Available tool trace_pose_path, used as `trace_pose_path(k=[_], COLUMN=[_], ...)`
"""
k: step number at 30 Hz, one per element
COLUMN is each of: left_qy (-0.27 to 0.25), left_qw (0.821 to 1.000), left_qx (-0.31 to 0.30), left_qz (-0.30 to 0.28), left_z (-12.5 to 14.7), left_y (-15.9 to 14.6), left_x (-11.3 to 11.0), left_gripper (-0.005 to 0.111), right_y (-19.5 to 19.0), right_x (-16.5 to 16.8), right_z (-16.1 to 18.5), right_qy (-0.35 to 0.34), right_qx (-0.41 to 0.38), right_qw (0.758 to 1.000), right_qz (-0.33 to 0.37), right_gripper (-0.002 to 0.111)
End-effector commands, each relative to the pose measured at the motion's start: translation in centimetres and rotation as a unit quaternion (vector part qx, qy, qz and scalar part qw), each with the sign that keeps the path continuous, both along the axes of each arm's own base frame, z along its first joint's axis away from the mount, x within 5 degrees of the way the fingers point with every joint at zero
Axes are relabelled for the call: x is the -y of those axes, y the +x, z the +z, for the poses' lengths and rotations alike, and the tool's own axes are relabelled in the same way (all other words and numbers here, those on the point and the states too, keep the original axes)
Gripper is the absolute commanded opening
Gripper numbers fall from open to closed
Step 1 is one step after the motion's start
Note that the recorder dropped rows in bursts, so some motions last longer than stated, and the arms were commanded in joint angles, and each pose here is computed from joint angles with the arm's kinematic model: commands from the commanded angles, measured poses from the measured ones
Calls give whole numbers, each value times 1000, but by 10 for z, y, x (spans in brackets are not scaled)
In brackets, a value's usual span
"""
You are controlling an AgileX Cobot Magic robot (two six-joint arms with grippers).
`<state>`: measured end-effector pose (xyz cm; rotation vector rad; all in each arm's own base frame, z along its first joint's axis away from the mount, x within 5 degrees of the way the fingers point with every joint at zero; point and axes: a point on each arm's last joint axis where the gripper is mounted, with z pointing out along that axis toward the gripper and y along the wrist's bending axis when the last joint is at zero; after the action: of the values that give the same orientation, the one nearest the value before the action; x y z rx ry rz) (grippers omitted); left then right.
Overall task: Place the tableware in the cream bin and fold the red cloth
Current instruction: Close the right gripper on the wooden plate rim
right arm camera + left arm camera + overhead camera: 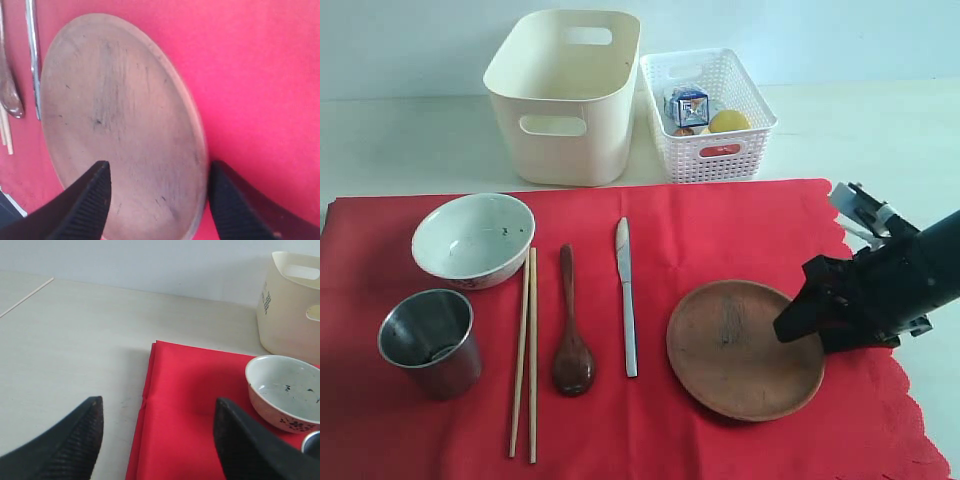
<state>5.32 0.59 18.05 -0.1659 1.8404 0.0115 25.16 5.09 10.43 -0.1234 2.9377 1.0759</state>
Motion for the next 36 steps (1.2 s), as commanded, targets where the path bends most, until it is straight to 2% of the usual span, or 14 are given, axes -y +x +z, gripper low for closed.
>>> trace_pose_path(k=[1, 14, 20, 22, 27, 31, 36], left_qy=[6, 6, 6, 6, 6, 6, 6], left_qw=[1000, 1000, 1000, 1000, 1000, 1000, 1000], left_qx=[6, 6, 6, 6, 6, 6, 6], left_qz=[0, 0, 0, 0, 0, 0, 0], left_z=[1, 1, 1, 1, 1, 1, 1], left_y=[0, 0, 0, 0, 0, 0, 0], left_x=[0, 0, 0, 0, 0, 0, 0], left_gripper=[62, 62, 62, 62, 62, 62, 62], right_y=[0, 3, 2, 2, 3, 4, 6], right_x=[-3, 0, 0, 1, 2, 3, 3], right_z=[2, -1, -16, -20, -22, -16, 7], right_qy=[20, -1, -2, -7, -17, -19, -19], right_qx=[5, 18, -10, -13, -9, 3, 47], right_qw=[1000, 1000, 1000, 1000, 1000, 1000, 999], right_qz=[7, -3, -6, -10, -11, -13, -14], right_gripper=[56, 51, 50, 44, 0, 0, 0])
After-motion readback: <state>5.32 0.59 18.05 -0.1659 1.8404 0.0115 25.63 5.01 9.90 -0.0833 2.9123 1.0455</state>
